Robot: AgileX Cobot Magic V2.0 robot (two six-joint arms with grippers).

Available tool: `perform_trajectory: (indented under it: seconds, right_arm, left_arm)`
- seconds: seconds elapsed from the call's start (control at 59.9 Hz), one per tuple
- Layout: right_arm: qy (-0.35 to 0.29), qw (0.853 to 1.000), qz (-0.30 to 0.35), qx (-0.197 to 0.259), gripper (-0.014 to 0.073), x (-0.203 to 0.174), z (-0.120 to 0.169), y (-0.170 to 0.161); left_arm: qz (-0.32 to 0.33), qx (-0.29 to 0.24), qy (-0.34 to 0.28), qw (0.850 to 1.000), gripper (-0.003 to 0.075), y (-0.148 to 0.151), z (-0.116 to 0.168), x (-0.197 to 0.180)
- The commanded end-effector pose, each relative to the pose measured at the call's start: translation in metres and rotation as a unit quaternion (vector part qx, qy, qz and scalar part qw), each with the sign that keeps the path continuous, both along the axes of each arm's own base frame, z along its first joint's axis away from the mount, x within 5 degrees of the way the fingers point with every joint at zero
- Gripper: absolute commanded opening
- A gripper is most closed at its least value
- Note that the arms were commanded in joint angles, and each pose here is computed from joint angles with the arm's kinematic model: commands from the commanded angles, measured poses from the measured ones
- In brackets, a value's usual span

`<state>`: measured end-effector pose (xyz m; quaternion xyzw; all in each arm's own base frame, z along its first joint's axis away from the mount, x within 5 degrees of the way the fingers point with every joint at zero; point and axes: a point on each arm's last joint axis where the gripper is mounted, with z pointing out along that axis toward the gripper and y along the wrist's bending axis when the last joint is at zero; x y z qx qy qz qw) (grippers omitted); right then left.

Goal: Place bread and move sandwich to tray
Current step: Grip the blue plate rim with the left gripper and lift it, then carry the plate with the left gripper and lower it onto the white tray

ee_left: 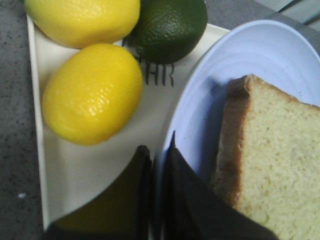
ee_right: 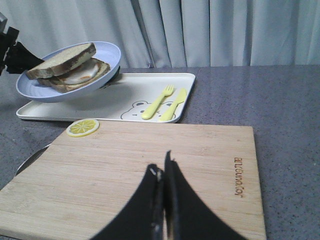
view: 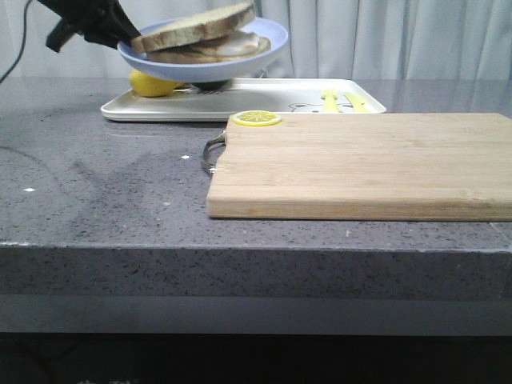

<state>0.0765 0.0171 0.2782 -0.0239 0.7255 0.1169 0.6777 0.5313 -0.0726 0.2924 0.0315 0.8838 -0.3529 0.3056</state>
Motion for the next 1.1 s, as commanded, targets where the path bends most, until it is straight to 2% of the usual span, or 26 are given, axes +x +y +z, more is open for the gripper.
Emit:
perform_trajectory:
  seconds: [0.0,0.3,0.517,0.851,0.901,0.985,1.085]
  right_arm:
    - [-0.033,0.999,-0.014,0.006,-0.0069,0.001,0.013,-0.003]
    - [-0.033,0.999,-0.014,0.006,-0.0069,0.001,0.013,-0.003]
    - [-0.032,0.999,-0.014,0.006,-0.0069,0.001,0.013,-0.003]
    - [-0.032,0.999,-0.014,0.006,-0.0069,0.001,0.013,-0.003]
    - [-0.032,0.999,-0.014,0.006,-0.0069,0.001,0.013,-0.003]
    - [-0.032,0.999,-0.014,0.006,-0.0069,0.001,0.013,-0.003]
    - [-0.032,0.999,-0.014,0.006,-0.0069,0.001,0.013,-0.003]
  left_arm:
    - [-0.007,-0.054,-0.064,0.996,-0.002,-0.015,0.052,-0.011]
    - [-0.019,-0.058,-0.043,0.997,-0.002,-0.031,0.015,0.003]
    - [0.008,-0.066,-0.074,0.995,-0.002,-0.035,0.017,0.01]
    - [0.007,-0.065,-0.073,0.995,-0.0012,-0.036,0.016,0.01]
    - [0.004,-0.064,-0.069,0.996,0.0011,-0.037,0.015,0.009]
    - [0.002,-0.063,-0.064,0.996,0.0114,-0.037,0.011,0.01]
    - [0.001,-0.062,-0.057,0.996,0.0316,-0.038,0.004,0.012]
